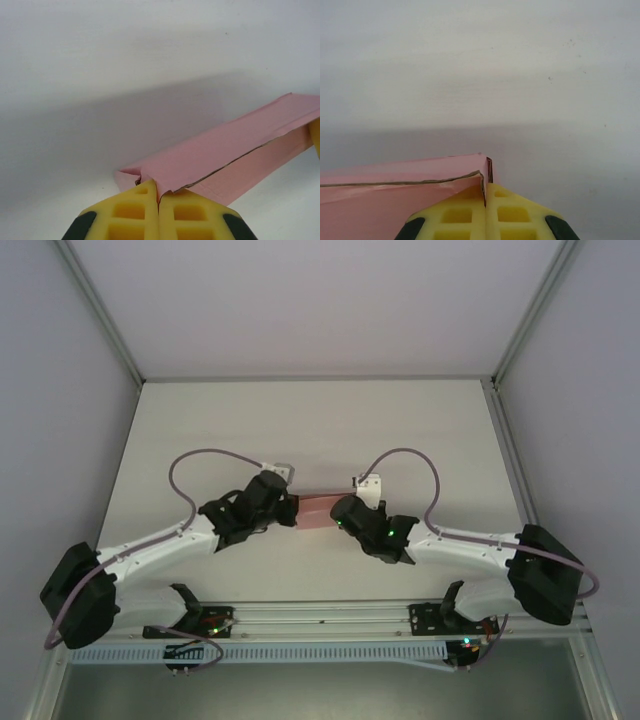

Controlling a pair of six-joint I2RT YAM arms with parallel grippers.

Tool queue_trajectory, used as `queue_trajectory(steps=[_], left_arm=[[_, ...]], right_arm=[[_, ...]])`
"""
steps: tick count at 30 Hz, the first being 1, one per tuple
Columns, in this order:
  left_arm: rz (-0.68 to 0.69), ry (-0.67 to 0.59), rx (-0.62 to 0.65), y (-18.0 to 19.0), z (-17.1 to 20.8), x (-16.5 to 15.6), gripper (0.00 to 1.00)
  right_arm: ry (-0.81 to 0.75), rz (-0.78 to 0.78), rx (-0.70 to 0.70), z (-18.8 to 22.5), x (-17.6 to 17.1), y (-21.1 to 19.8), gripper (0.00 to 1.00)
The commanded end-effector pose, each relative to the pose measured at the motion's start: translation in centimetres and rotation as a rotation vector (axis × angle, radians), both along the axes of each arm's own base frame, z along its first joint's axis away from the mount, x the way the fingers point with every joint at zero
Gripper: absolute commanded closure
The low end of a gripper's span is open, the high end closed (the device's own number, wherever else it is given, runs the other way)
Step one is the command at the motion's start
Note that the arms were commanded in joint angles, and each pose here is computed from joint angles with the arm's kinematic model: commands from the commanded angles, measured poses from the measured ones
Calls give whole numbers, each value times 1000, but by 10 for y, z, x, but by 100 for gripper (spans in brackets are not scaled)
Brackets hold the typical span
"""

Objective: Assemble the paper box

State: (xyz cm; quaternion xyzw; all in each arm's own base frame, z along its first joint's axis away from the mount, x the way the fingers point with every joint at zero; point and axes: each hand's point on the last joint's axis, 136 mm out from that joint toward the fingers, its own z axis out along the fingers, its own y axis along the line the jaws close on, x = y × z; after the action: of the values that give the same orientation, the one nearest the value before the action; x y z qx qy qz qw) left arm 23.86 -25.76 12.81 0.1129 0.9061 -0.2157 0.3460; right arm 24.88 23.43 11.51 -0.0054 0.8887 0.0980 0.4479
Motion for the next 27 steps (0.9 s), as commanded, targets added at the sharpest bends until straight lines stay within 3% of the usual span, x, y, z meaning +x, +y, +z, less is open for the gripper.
queue_trajectory(steps=[1,7,11,13,17,20,27], left_arm=[[-89,113,134,11,-70,-43,100],[-110,61,152,14,-87,-63,100],[-95,38,205,19,-92,-63,100],[-86,36,213,20,-92,-62,100],[-58,18,199,24,-85,-59,100],[-59,4,191,23,-78,-58,100],[-51,-3,228,23,-76,-54,100]], right_arm=[[62,127,-55,-41,-22,2,100],[3,190,16,-37,-28,3,99],[-7,217,50,-22,-30,8,92],[-5,223,68,-14,-30,11,82],[-10,202,96,2,-29,10,49],[-40,166,123,13,-27,1,33],[-69,119,247,49,-24,-8,6]])
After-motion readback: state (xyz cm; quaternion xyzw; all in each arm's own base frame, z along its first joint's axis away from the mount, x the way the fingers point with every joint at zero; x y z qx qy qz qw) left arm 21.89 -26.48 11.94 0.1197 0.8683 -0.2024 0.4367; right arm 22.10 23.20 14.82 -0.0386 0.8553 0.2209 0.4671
